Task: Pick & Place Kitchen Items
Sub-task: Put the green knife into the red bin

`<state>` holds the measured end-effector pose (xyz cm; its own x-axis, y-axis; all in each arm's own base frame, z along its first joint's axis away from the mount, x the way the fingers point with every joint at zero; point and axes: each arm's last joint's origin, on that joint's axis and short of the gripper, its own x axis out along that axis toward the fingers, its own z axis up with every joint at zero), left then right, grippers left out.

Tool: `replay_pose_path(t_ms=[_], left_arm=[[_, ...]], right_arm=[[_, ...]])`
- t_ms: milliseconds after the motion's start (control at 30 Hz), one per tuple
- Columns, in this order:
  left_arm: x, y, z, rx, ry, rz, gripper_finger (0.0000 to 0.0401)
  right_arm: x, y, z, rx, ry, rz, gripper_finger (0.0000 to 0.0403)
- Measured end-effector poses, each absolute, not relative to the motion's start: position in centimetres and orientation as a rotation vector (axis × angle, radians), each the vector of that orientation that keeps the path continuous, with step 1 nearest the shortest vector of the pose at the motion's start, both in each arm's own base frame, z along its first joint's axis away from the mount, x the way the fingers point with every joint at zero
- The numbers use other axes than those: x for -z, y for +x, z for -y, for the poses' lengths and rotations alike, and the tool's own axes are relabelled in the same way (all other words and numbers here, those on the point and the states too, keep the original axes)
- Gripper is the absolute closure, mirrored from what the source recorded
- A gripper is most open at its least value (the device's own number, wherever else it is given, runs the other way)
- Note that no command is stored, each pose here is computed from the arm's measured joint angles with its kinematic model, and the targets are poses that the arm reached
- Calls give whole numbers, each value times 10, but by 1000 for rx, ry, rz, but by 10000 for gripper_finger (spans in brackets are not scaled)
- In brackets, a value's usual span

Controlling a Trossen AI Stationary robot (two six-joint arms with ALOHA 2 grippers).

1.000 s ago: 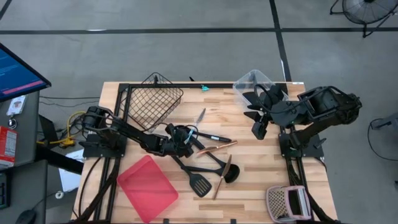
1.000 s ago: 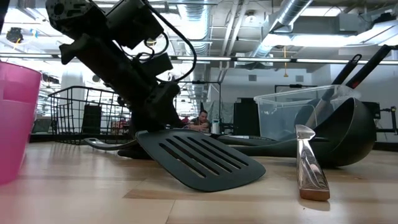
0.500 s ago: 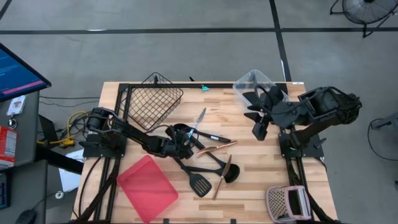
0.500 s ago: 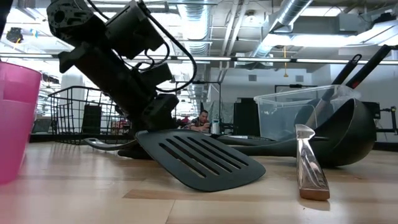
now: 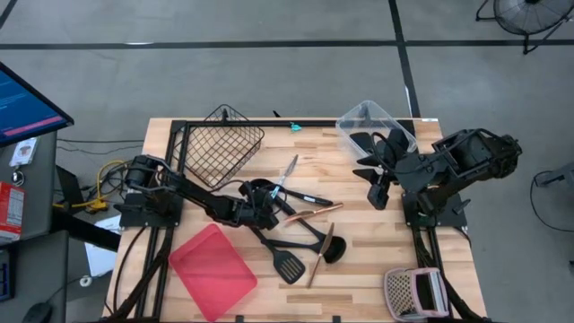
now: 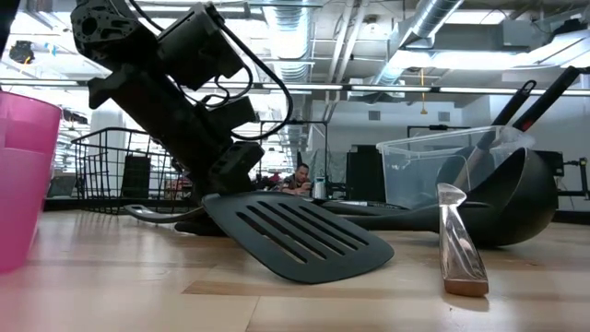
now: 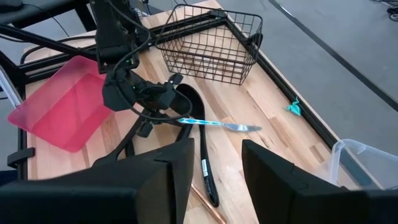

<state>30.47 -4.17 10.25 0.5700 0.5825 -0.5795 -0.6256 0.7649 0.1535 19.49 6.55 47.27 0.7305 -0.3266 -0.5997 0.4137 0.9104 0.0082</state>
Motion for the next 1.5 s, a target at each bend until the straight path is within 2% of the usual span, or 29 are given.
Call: replay_pose_path(t_ms=[167, 500, 733, 967, 1200, 1500], left_arm=[[-102, 305, 41, -699, -72, -663, 371], [-114, 304, 42, -654, -95, -652, 373], [-156, 299, 41, -611, -94, -549, 374], [-217, 279, 38, -517, -137, -402, 374], [-273, 239, 30, -473, -152, -269, 374], [-330, 179, 22, -309, -266, -25, 374]], right_arm=[[-473, 194, -67, 405, 153, -629, 270], [-473, 194, -67, 412, 154, -625, 271], [-473, 194, -67, 412, 154, -625, 270], [-473, 194, -67, 412, 154, -626, 269], [-473, 194, -67, 409, 146, -627, 271], [-473, 194, -67, 408, 144, -628, 271]])
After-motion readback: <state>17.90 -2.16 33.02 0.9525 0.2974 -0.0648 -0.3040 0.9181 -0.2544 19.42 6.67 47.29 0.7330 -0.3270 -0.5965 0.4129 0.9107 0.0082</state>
